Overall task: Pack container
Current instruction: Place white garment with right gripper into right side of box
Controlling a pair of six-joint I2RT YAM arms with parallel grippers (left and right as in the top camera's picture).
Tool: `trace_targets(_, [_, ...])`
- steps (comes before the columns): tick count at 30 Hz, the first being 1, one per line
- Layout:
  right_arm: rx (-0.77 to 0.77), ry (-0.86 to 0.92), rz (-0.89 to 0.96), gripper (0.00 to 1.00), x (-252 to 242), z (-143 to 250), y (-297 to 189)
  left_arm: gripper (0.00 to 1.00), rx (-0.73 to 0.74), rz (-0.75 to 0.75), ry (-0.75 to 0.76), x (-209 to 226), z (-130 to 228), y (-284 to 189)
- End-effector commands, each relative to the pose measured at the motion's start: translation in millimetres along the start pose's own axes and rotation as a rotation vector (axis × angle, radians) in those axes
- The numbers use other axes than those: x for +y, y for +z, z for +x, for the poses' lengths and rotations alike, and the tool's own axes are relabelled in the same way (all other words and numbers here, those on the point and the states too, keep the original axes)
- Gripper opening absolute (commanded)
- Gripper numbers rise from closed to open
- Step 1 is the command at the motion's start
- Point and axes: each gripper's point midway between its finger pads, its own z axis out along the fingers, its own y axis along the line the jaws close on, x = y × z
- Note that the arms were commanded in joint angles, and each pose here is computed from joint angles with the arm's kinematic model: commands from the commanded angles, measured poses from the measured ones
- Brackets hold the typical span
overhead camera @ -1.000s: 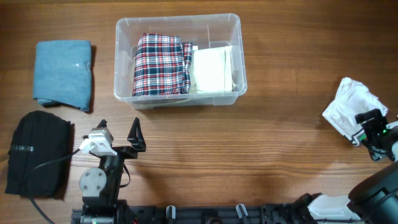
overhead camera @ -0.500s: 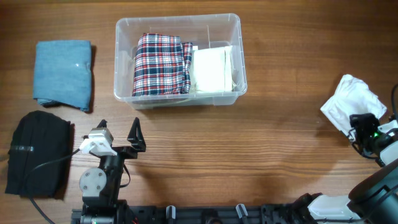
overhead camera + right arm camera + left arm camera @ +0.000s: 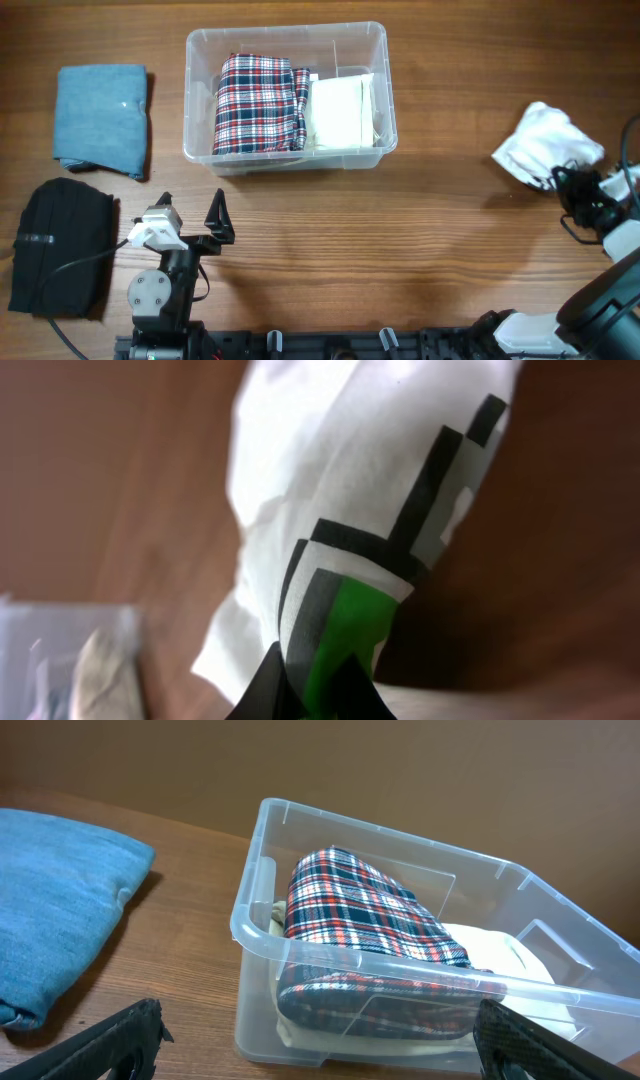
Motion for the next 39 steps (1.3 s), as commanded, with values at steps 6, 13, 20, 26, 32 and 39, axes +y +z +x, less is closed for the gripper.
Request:
trace_targets(6, [-0.041, -0.489, -0.477, 0.04, 243, -1, -57, 1.0, -0.004, -0.017, 0.008, 4, 1, 0])
trace_targets(13, [0.057, -0.703, -0.758, 0.04, 348, 85, -80, 1.0, -0.004, -0.017, 0.008, 4, 1, 0])
trace_targets(20, [0.146, -0.817, -0.881, 0.04, 402, 177, -54, 1.0, -0.004, -0.017, 0.008, 4, 1, 0])
trace_targets(26, [0.219, -0.823, -0.867, 0.04, 400, 227, 11, 1.0, -0.004, -0.017, 0.008, 4, 1, 0])
trace_targets(32, [0.233, -0.785, -0.791, 0.04, 380, 234, 58, 1.0, -0.004, -0.017, 0.008, 4, 1, 0])
trace_targets(39, [0.256, -0.779, -0.765, 0.48, 371, 238, 69, 1.0, -0.004, -0.017, 0.008, 4, 1, 0])
